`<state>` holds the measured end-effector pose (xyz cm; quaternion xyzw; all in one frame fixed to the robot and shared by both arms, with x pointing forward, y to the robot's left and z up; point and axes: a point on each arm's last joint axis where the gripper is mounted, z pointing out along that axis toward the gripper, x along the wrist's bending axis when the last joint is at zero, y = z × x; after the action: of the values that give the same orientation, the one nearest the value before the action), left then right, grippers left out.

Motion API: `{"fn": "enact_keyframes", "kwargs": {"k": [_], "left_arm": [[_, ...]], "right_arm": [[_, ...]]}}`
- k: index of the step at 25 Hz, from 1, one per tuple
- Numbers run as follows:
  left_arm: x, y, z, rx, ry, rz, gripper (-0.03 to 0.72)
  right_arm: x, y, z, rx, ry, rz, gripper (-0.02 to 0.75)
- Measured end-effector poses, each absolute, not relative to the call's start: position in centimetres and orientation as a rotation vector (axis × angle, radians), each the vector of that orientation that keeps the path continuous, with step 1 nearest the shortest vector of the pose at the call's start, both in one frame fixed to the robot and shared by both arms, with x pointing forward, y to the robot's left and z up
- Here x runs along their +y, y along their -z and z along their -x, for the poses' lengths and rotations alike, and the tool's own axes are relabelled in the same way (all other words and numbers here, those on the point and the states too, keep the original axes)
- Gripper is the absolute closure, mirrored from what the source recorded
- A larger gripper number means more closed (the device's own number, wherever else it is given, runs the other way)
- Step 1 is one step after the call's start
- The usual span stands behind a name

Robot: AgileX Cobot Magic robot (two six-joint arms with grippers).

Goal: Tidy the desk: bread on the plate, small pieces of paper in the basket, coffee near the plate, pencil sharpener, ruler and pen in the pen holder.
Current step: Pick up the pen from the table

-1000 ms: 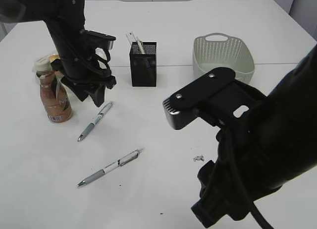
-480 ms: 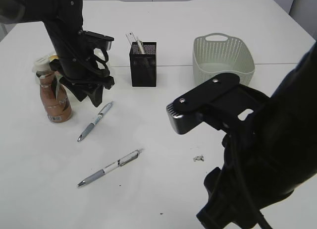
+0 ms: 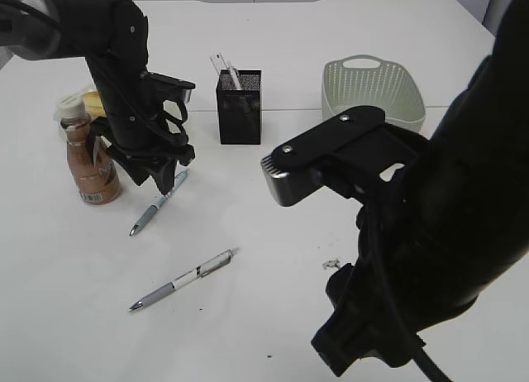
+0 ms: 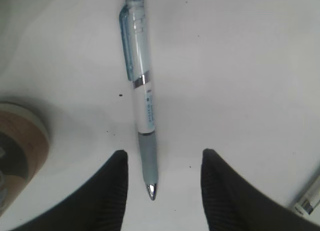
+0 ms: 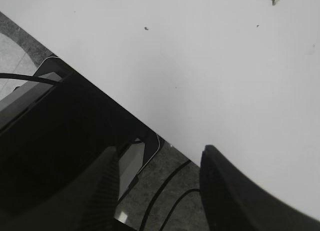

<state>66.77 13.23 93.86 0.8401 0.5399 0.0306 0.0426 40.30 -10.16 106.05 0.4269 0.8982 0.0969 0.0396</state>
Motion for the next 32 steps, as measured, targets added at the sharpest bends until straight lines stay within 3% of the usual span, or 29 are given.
{"fn": "enact_keyframes", "kwargs": {"k": [16,32], "left_arm": [[13.0,-90.1,-67.3,1.663,-0.058,-2.593,0.338],[12.9,-89.2,-67.7,1.653,-0.081,-2.585,0.364]], "right_arm": [[-10.0,-106.1,-39.9,2.788,-0.285,-1.351,0.354],[-10.1,-106.0,-39.8,2.803,-0.276,-1.324,0.354]]}}
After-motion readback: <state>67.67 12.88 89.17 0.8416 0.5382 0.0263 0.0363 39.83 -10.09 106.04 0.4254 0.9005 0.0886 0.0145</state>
